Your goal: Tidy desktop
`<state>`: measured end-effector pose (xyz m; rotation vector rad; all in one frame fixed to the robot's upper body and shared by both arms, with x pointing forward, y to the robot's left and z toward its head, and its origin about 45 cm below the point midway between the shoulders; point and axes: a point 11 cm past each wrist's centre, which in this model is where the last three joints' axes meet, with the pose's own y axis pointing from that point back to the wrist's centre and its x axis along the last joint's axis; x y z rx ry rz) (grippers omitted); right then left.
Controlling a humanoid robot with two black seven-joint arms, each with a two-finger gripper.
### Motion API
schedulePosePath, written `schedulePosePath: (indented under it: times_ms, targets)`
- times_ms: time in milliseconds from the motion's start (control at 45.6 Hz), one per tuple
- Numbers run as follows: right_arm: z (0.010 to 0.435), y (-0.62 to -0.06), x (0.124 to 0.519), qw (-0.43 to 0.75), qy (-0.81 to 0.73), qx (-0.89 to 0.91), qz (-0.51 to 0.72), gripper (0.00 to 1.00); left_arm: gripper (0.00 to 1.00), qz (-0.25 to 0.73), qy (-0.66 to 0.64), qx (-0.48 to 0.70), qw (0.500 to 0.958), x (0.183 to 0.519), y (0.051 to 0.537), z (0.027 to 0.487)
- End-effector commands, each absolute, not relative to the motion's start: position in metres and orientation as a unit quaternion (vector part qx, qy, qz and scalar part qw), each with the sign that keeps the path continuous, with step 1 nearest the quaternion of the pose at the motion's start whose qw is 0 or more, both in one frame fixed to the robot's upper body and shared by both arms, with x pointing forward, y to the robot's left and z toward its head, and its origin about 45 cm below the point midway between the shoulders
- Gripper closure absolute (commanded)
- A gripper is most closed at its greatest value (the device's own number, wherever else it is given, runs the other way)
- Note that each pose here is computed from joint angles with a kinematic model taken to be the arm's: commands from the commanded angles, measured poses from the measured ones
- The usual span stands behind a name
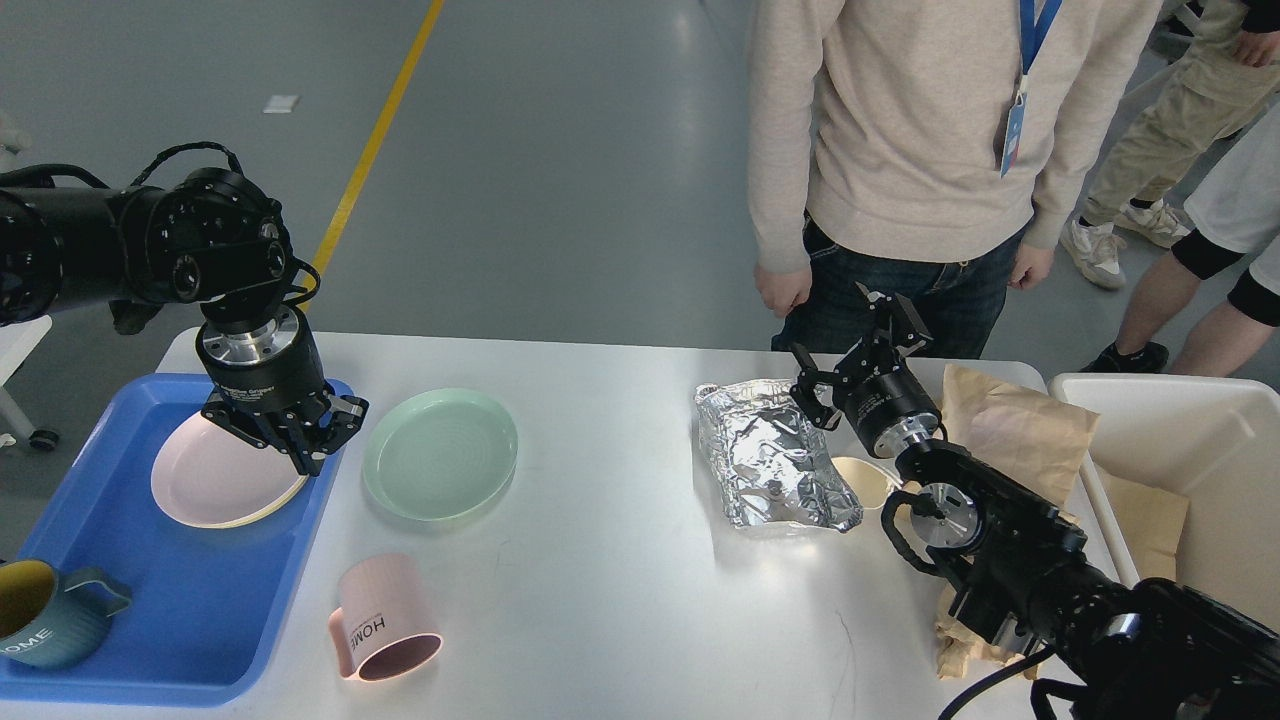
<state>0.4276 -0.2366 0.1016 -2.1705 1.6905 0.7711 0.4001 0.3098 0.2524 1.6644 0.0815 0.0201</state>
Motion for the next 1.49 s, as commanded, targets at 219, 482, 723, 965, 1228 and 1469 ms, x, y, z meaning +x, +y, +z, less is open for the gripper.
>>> schedulePosePath:
  times_ms: [219,482,723,965,1228,1469]
  targets:
    - [0.102,-0.236,0.428,0.142,0.585,-0.752,0.267,0.0,0.97,-0.002,0.045,0.737,0.674,0.394,0.309,0.241]
    - [0.102,-0.237,0.428,0.142,0.586,-0.752,0.267,0.0,0.3,-0.007,0.047,0.733,0.679,0.393,0.305,0.237]
    - [0.102,-0.236,0.428,0.142,0.585,-0.752,0.267,0.0,0.04,-0.02,0.061,0.735,0.675,0.382,0.31,0.232]
    - [0.102,-0.236,0.428,0.142,0.585,-0.752,0.267,0.0,0.04,-0.03,0.089,0.736,0.67,0.362,0.323,0.237]
    - [0.102,-0.237,0.428,0.142,0.586,-0.752,0.267,0.0,0.04,-0.011,0.105,0.751,0.652,0.346,0.352,0.279]
    - [0.102,-0.236,0.428,0.142,0.585,-0.752,0.267,0.0,0.04,0.008,0.102,0.769,0.631,0.343,0.367,0.306]
